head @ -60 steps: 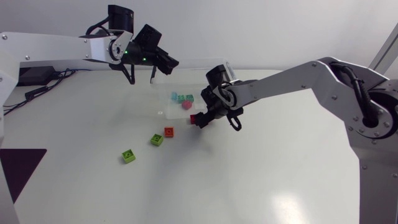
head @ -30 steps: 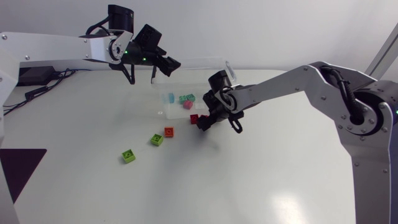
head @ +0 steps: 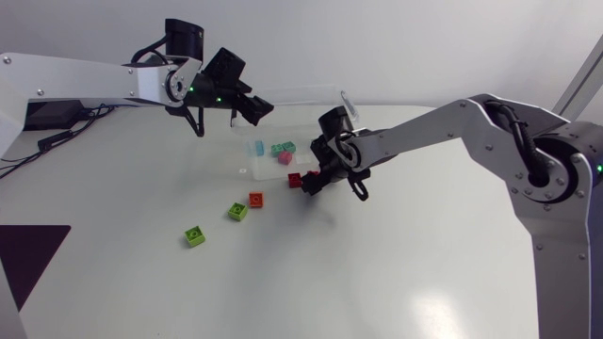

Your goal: Place the duplo bricks in the container

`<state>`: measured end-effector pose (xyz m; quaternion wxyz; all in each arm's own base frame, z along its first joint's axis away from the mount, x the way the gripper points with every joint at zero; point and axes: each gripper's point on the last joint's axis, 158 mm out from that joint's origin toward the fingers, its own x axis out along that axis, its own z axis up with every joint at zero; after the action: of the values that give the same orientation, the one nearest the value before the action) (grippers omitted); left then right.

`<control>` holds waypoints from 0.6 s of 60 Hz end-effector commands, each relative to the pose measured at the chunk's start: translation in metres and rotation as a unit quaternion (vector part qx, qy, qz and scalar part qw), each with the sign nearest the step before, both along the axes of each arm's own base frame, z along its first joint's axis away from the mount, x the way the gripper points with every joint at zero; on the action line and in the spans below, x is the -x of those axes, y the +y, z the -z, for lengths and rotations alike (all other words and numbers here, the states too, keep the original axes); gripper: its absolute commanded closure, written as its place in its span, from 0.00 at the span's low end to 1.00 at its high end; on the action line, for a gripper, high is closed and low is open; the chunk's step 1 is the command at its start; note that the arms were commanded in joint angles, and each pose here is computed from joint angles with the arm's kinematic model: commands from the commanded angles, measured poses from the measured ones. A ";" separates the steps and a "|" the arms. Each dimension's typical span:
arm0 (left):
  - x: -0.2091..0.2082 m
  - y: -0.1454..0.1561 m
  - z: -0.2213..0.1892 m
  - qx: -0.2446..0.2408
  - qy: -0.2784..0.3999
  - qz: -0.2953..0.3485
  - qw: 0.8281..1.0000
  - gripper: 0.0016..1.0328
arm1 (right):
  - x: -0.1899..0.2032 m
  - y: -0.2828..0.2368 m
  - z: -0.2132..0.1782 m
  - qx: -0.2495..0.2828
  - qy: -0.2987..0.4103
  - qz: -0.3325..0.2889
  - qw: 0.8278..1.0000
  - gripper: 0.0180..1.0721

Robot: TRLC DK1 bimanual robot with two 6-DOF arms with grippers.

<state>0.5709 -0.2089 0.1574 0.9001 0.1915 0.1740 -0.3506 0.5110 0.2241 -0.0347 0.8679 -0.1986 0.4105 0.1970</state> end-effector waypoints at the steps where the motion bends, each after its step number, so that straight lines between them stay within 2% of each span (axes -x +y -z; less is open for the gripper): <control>1: 0.007 0.001 -0.010 0.005 -0.007 -0.001 1.000 0.05 | 0.011 -0.029 0.029 0.018 0.029 0.027 0.999 0.11; 17: 0.014 0.003 -0.011 0.006 -0.009 -0.001 1.000 0.05 | 0.016 -0.018 0.009 0.003 0.007 0.020 1.000 0.11; 36: 0.022 0.008 -0.008 0.002 -0.008 -0.001 1.000 0.05 | 0.010 -0.001 0.017 -0.019 0.021 0.019 0.999 0.11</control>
<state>0.5532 -0.2046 0.1614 0.9010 0.1922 0.1697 -0.3498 0.5062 0.2214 -0.0347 0.8741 -0.1786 0.4075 0.1951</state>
